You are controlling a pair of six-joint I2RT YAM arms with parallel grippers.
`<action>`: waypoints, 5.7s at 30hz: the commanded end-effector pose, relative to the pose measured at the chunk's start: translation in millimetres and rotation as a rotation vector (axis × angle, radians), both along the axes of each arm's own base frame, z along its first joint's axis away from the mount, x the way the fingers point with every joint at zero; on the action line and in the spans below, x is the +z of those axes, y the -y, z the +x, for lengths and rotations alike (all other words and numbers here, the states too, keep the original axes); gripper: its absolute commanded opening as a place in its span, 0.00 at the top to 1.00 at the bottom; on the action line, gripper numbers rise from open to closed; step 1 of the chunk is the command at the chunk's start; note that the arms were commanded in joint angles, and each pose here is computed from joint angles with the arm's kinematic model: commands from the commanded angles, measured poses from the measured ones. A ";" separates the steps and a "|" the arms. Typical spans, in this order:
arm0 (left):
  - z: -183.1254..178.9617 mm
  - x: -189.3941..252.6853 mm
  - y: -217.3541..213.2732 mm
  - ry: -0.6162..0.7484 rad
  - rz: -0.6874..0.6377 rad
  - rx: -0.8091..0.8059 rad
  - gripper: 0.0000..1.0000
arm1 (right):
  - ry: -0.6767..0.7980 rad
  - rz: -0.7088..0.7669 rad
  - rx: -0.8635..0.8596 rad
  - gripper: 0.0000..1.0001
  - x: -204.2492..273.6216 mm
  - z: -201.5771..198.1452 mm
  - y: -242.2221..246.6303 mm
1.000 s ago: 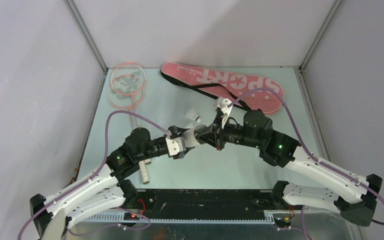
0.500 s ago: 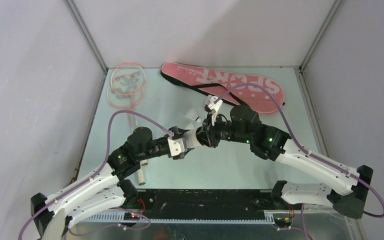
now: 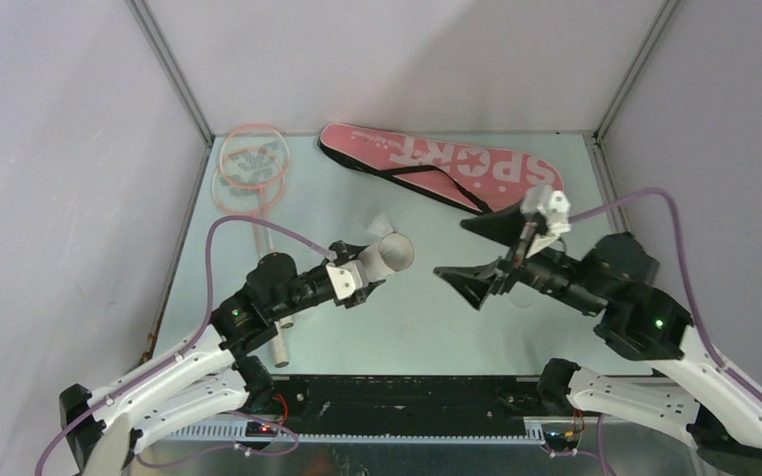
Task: Pack up the badminton gear
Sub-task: Place the shuttlecock at the shuttle tube, then pick up the shuttlecock at the center of the board, then place the shuttlecock at the shuttle tube.
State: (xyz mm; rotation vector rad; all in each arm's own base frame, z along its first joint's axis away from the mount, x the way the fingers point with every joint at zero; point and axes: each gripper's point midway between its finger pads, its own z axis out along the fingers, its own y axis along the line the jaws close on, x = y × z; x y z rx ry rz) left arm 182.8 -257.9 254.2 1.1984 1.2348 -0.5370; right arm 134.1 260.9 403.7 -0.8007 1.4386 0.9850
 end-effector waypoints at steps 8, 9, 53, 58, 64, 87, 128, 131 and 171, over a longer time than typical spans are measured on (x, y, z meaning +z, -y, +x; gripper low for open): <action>22.1 79.3 -39.8 0.077 -0.361 0.273 0.68 | -0.328 0.087 -0.891 0.01 -45.6 103.8 94.7; 20.7 83.5 -42.9 0.081 -0.382 0.278 0.68 | -0.400 0.087 -0.944 0.01 -63.6 113.0 88.8; 11.9 58.0 -48.8 0.036 -0.308 0.268 0.69 | -0.651 -0.742 -0.913 0.62 -347.0 224.1 -108.7; 12.2 58.6 -48.5 0.038 -0.310 0.268 0.69 | -0.630 -0.727 -0.924 0.85 -336.9 221.9 -102.7; 10.3 61.3 -45.1 0.043 -0.316 0.247 0.69 | -0.552 -0.616 -0.933 1.00 -274.6 219.2 -93.1; -3.2 66.6 -18.2 0.054 -0.301 0.085 0.69 | -0.033 0.566 -0.162 1.00 109.2 70.1 -21.4; -11.1 78.0 -19.8 0.075 -0.364 0.056 0.69 | -0.181 0.287 0.008 0.87 20.3 57.1 -100.5; -11.5 77.0 -19.8 0.075 -0.362 0.055 0.69 | -0.157 0.286 0.001 0.64 23.7 56.3 -96.7; -20.8 56.0 -15.5 0.133 -0.204 -0.025 0.68 | -0.309 -0.354 -0.271 0.01 -99.9 93.3 -96.2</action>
